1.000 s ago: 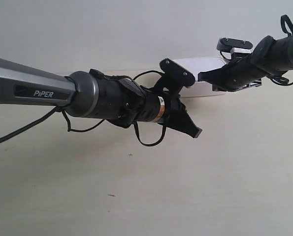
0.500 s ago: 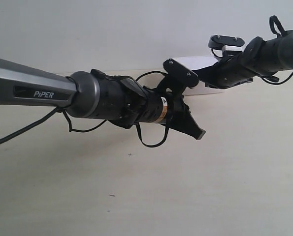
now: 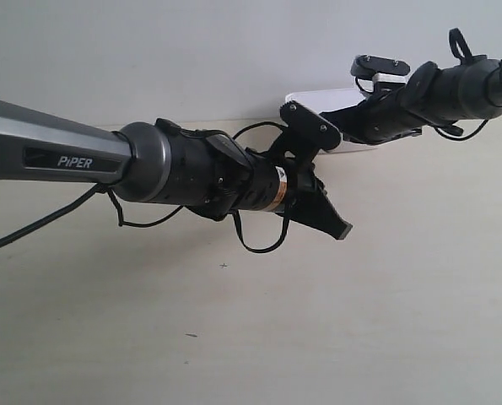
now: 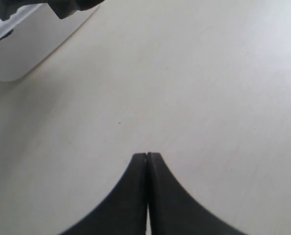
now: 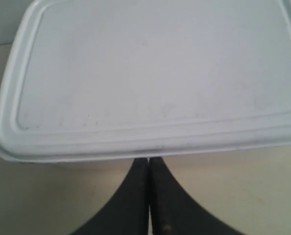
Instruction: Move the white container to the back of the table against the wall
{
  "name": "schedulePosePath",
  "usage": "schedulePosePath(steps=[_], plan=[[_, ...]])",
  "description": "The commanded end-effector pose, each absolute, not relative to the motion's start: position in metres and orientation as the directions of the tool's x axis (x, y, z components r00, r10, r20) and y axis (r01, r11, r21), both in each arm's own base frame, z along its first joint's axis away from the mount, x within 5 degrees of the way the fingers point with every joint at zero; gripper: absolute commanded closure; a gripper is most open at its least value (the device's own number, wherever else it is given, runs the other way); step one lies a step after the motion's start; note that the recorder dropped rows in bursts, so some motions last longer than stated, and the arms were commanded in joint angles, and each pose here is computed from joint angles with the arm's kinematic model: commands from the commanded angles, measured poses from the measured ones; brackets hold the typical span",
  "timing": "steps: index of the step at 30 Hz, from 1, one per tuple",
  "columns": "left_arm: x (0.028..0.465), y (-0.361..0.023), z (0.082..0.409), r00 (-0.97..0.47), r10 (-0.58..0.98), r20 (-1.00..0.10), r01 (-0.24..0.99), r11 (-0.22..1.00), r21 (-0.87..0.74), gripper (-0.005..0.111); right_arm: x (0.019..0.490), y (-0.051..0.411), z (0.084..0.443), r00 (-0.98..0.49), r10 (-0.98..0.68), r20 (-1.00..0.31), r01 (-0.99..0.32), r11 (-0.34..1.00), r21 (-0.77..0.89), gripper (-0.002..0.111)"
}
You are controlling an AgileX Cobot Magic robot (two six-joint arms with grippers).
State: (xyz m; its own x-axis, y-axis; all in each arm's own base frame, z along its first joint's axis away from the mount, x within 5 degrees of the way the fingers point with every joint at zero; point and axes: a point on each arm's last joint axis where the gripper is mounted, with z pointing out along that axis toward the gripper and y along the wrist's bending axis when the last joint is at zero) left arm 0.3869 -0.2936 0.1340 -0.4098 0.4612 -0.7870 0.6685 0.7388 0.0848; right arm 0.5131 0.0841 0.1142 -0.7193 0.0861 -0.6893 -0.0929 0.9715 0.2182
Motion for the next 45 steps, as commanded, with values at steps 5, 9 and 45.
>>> schedulePosePath(steps=[5,9,45], plan=[[0.385,-0.294,0.14,-0.401,0.459,-0.793,0.673,0.735,0.086,0.107,0.528,0.087,0.112,-0.71,0.096,-0.698,-0.098,0.968,0.232,0.108],[0.385,-0.294,0.14,-0.401,0.459,-0.793,0.673,0.735,0.086,0.107,0.529,0.086,0.111,-0.698,0.1,-0.709,-0.092,0.969,0.228,0.108],[0.387,-0.292,0.142,-0.402,0.45,-0.798,0.644,0.758,0.103,0.107,0.482,0.079,0.158,-0.788,-0.01,-0.616,-0.137,0.978,0.16,0.108]])
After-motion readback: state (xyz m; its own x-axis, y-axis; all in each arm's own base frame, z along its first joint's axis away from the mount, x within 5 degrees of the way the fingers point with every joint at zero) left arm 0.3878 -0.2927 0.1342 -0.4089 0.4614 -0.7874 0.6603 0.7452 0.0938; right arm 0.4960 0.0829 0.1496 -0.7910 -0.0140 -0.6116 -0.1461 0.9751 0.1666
